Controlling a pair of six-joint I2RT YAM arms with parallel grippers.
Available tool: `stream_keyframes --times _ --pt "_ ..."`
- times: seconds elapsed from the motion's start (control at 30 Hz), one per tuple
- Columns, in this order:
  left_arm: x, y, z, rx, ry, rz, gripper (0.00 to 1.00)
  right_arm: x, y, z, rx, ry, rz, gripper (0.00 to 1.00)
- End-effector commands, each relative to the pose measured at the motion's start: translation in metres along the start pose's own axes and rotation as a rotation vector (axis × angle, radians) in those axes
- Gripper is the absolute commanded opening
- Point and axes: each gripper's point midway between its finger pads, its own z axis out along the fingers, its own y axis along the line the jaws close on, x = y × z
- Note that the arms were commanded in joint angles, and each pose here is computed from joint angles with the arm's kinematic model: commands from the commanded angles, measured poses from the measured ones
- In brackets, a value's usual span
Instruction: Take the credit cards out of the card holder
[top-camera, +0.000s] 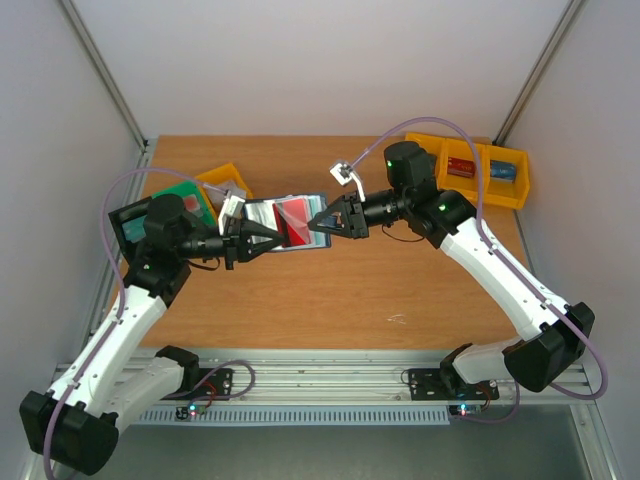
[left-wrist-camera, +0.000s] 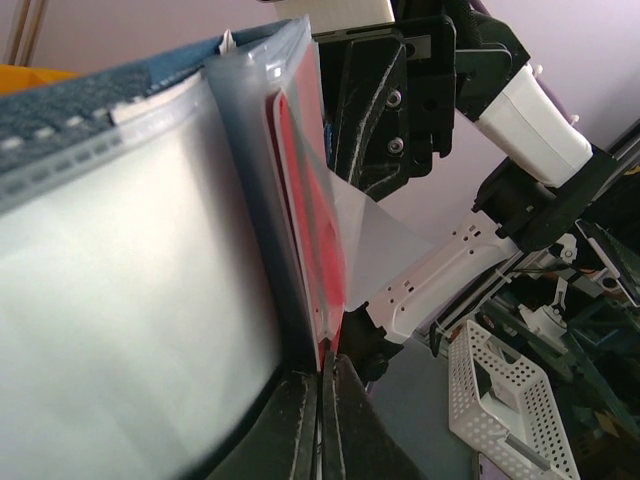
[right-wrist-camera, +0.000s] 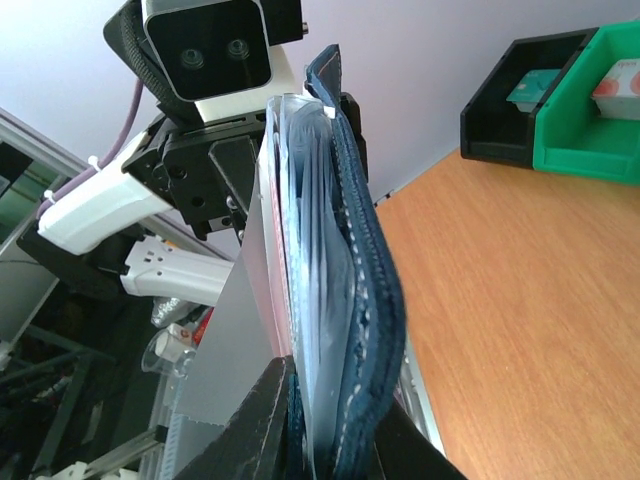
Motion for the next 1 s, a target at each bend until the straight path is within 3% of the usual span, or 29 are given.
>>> stream_keyframes --times 0.0,0.53,0.73,0.87,0.97 --pt "-0.001 -0.017 -0.001 0.056 0.026 0.049 0.00 -0.018 0.006 -0.010 0.028 -0.050 -0.071 0.08" --pt "-0.014 -0.017 -0.001 0.057 -0.031 0.066 0.00 -0.005 0.004 -0.009 0.014 -0.022 -0.057 0.29" --pt "-0.014 -0.017 -0.001 0.060 -0.031 0.067 0.00 -0.001 0.005 -0.010 0.011 -0.006 -0.051 0.23" --pt "-0.012 -0.016 -0.001 0.058 -0.030 0.063 0.00 -0.001 0.010 -0.010 -0.014 -0.004 -0.055 0.06" --pt "-0.011 -0.014 -0.001 0.049 -0.030 0.052 0.00 -0.003 0.013 -0.011 -0.014 -0.011 -0.067 0.01"
